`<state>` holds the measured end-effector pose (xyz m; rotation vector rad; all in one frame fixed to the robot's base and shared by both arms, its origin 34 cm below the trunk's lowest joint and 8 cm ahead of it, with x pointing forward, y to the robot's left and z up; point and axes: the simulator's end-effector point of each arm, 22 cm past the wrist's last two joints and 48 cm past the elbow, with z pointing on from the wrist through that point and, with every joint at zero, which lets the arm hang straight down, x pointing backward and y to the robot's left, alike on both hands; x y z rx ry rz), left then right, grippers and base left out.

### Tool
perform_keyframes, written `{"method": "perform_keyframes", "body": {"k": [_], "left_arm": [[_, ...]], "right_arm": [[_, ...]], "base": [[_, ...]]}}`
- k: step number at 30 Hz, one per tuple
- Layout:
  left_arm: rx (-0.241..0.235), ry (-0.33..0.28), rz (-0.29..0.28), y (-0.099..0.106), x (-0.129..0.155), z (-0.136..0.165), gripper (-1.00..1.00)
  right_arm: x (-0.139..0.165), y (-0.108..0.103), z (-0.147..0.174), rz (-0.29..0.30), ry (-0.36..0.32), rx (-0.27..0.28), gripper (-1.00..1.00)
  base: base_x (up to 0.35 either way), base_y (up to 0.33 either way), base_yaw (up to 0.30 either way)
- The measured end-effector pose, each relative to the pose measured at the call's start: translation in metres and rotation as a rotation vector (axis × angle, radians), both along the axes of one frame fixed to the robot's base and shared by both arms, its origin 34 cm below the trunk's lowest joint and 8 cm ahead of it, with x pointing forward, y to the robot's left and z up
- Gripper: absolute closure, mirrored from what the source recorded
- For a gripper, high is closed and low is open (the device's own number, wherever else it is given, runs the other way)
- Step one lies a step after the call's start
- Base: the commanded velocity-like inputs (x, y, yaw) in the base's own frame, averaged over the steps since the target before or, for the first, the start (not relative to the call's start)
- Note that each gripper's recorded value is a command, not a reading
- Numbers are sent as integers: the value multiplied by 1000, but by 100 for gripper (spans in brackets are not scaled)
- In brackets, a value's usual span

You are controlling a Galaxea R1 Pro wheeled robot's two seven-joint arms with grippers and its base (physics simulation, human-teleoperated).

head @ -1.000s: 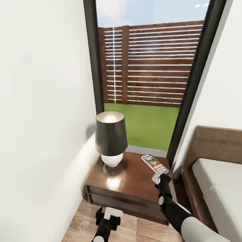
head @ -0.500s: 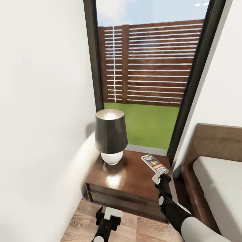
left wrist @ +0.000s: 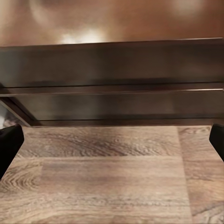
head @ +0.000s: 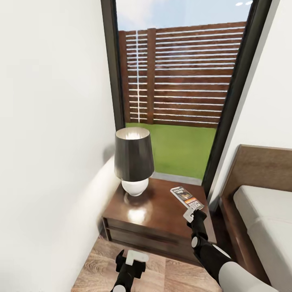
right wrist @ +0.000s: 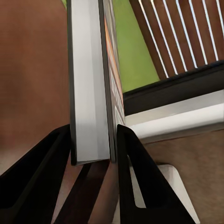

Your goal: In the bedroom, move the book from the bed onto either nightstand, and place the two sandals side by side next to the bed.

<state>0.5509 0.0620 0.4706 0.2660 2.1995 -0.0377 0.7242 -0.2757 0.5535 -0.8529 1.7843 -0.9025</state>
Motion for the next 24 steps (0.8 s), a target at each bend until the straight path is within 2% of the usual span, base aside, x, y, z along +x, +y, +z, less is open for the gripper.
{"method": "perform_keyframes", "body": {"k": [24], "left_arm": [[-2, 0, -2, -1, -11, -52, -100]], "right_arm": [[-12, 3, -56, 11, 22, 8, 100]], "base": [[0, 0, 0]]}}
